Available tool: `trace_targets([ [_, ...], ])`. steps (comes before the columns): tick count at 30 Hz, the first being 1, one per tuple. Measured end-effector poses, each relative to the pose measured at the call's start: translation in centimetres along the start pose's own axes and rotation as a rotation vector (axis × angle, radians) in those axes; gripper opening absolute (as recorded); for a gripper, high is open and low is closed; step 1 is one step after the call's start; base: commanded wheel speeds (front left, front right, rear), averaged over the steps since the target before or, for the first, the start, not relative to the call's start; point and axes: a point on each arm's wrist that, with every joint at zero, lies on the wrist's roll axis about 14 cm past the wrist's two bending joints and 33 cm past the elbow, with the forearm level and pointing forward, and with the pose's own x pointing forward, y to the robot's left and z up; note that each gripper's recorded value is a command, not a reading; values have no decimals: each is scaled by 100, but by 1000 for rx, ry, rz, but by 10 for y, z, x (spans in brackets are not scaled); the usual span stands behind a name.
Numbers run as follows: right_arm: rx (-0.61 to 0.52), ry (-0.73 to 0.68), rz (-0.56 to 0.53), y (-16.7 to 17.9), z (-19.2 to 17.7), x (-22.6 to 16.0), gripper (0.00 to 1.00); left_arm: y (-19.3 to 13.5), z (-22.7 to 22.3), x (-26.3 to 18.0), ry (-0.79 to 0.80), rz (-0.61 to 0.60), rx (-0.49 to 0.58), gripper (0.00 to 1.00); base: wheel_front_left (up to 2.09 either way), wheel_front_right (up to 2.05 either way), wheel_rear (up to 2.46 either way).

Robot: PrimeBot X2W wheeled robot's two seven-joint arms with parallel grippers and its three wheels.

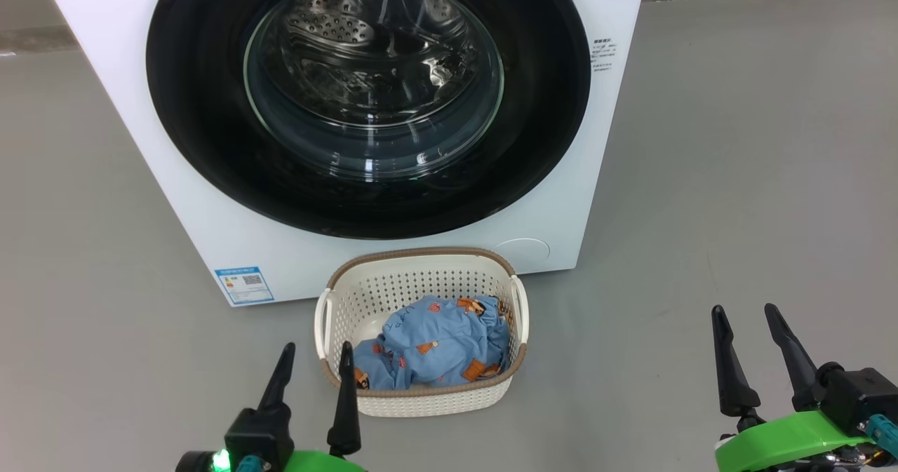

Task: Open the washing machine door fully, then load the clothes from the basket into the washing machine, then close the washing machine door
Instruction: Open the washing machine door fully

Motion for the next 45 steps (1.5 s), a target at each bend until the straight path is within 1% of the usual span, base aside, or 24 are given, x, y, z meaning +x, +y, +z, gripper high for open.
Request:
trace_targets([
  [7,0,7,-3,-1,-2,0,100,0,-6,0,23,-2,-26,100,0,0,0],
  [11,0,4,-4,-1,-2,-1,100,-2,-8,0,33,-16,-63,100,25,-5,-20],
  [16,0,2,-5,-1,-2,-1,100,-1,-9,-1,34,-17,-58,100,73,17,-90],
  [22,1,4,-4,-1,-3,-1,100,-1,-10,-1,38,-17,-54,100,118,59,-176],
  [36,1,9,-7,-2,-4,-2,100,-3,-6,-1,25,-25,-50,100,155,78,-234],
  [45,-2,9,-6,-3,-4,-2,100,-4,-5,0,22,-26,-49,100,75,52,-128],
])
